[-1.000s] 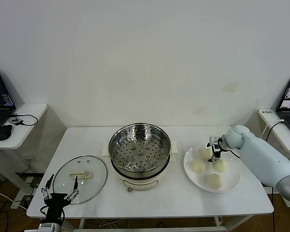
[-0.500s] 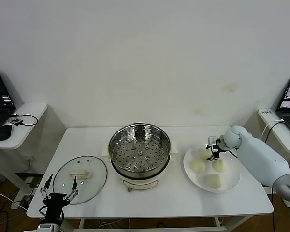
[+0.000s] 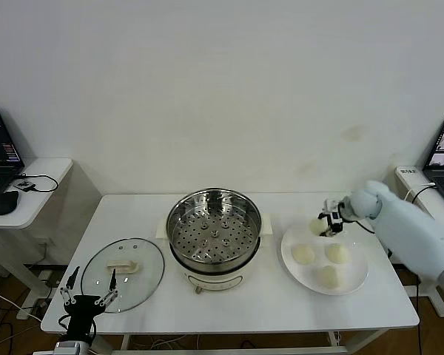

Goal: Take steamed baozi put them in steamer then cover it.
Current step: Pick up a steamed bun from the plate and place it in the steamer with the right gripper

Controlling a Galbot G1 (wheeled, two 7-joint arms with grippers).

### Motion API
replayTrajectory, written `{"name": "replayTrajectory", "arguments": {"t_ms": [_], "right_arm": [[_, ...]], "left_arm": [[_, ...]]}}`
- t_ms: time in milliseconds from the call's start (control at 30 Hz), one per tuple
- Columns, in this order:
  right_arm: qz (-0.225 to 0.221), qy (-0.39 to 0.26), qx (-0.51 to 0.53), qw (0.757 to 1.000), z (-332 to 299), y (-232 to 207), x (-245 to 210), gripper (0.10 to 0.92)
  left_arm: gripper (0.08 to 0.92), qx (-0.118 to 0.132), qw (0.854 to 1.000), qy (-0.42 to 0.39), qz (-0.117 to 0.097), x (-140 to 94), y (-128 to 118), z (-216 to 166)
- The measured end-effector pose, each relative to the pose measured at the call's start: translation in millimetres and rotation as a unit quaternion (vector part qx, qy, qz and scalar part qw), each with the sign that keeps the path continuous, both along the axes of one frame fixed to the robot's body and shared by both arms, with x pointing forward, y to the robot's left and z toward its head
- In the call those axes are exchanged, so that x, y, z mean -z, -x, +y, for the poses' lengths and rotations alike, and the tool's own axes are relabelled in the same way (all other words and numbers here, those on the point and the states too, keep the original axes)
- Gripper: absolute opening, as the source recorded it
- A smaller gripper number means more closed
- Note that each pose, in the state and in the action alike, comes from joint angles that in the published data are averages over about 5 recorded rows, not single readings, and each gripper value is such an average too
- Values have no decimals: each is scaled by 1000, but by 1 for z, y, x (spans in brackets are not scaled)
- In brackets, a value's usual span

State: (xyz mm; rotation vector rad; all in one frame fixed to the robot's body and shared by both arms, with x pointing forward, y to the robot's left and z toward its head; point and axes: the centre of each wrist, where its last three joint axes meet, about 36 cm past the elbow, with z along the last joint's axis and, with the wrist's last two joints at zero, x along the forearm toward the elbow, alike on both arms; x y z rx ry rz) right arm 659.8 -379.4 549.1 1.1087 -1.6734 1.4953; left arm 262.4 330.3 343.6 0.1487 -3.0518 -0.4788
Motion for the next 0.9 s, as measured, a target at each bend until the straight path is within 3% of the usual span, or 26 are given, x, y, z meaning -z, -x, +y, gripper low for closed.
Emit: {"name": "replayTrajectory", "arguments": {"t_ms": [433, 633, 900], "right_arm": [[-57, -59, -121, 989, 76, 3, -125, 594], [-57, -63, -195, 977, 137, -4, -139, 594], [-56, -32, -305, 950, 229, -17, -123, 594]], "left_arm": [[823, 7, 999, 49, 3, -3, -4, 2], [823, 3, 998, 61, 1, -4, -6, 4], [823, -4, 998, 67, -4, -4, -8, 7]]}}
